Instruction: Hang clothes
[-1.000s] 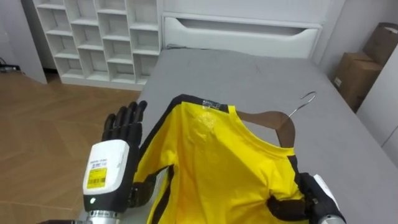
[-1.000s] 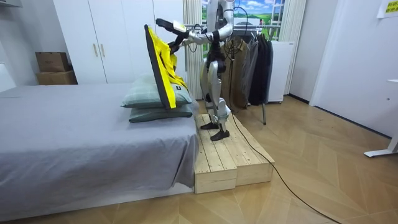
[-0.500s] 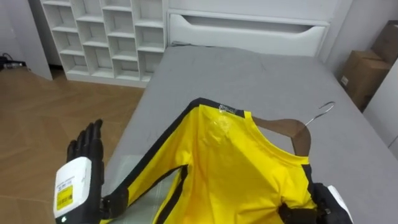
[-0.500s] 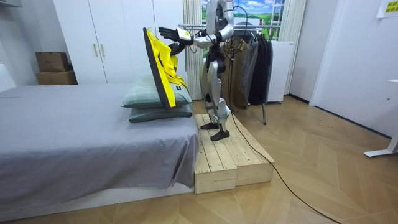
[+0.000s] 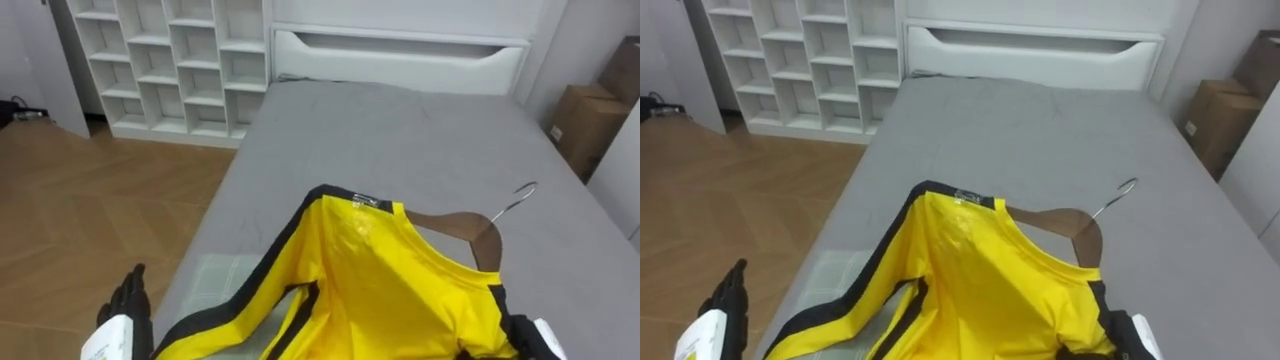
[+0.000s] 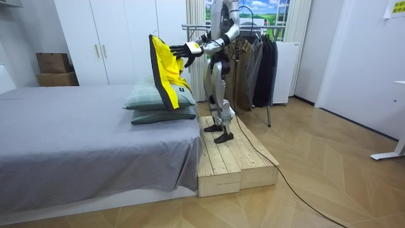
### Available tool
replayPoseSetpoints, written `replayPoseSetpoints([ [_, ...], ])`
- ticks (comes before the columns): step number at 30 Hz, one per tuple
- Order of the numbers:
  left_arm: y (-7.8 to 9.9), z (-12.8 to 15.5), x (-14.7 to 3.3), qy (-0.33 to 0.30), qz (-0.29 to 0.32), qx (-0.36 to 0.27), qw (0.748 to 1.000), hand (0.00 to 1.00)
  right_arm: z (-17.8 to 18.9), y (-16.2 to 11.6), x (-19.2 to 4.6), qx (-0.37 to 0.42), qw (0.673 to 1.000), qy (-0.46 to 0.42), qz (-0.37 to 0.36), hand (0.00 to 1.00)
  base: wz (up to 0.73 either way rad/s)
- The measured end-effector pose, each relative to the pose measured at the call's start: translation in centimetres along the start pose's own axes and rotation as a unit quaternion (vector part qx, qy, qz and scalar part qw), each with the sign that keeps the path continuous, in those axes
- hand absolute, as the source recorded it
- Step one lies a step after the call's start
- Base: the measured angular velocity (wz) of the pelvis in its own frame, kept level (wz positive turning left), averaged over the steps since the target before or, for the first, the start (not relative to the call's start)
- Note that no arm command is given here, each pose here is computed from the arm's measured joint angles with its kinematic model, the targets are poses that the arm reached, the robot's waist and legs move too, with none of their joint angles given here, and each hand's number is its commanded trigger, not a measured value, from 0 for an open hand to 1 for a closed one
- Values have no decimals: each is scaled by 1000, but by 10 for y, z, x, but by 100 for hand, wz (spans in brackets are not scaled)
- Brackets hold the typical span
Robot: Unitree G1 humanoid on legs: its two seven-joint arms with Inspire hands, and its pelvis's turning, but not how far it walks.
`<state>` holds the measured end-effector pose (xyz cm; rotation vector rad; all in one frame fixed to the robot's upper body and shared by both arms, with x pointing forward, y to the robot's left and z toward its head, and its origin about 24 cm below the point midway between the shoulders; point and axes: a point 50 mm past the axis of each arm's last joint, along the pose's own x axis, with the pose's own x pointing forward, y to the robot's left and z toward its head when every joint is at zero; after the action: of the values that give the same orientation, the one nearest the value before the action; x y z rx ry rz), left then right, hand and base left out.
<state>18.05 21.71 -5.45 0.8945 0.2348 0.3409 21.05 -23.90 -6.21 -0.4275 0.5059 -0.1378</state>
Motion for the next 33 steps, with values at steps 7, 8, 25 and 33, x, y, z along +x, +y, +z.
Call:
replayPoseSetpoints([
  [7,-7,-20,-16,42,-39,18,998,0,0,11,-2,-21,1000,-2,6,100,1],
  [8,-8,-20,-17,44,-41,18,998,0,1,12,-2,-27,1000,-3,6,100,0],
  [25,-11,-26,-23,56,-49,23,997,0,10,22,-3,-55,998,-29,-24,100,0],
  [33,-16,-28,-27,65,-55,19,996,0,15,22,-3,-31,998,-38,-25,100,1],
])
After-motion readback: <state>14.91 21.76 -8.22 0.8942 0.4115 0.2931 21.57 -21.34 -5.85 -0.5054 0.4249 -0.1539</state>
